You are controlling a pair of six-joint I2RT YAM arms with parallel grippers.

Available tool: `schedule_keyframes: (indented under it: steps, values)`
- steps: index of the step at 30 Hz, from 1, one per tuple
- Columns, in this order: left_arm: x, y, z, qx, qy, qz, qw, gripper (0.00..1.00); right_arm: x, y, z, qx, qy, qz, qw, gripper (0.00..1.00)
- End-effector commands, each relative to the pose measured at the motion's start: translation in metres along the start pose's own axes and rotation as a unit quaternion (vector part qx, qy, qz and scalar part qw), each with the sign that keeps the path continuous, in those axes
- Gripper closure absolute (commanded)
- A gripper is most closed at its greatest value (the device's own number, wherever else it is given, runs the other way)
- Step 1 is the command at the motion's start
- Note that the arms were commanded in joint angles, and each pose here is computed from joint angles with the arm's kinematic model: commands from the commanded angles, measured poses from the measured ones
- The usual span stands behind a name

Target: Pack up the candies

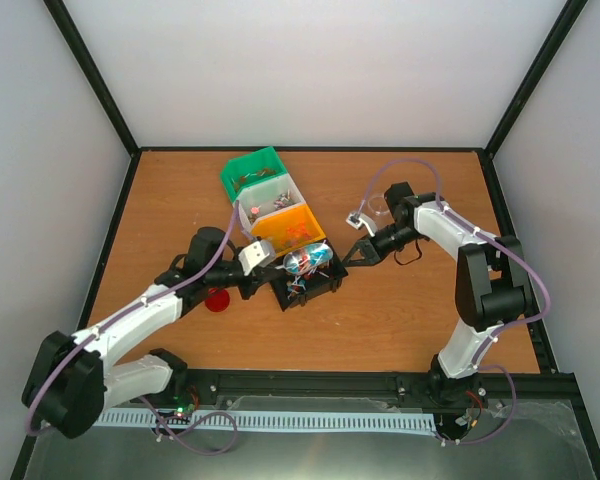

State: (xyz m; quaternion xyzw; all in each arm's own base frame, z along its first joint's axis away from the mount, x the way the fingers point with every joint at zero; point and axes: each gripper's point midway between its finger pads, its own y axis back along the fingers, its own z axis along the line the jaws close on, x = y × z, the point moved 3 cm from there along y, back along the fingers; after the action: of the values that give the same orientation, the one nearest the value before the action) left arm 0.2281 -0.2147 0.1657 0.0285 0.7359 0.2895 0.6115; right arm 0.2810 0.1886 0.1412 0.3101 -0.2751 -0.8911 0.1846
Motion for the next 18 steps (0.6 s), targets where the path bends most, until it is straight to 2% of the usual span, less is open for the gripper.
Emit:
schedule_keyframes:
  steps: [1,7,18]
  values:
    - [-0.014,0.014,-0.004,-0.006,-0.008,-0.024,1.0,0.99,-0.015,0.011,0.012,-0.009,0.029,-0.027,0.999,0.82]
    - [-0.044,0.016,0.005,-0.013,0.002,-0.043,0.999,0.99,-0.028,0.034,0.017,0.012,0.058,-0.059,0.997,0.75]
    - [-0.088,0.0,0.032,-0.004,-0.031,0.0,1.0,0.99,-0.057,0.11,-0.007,0.085,0.041,-0.175,0.98,0.71]
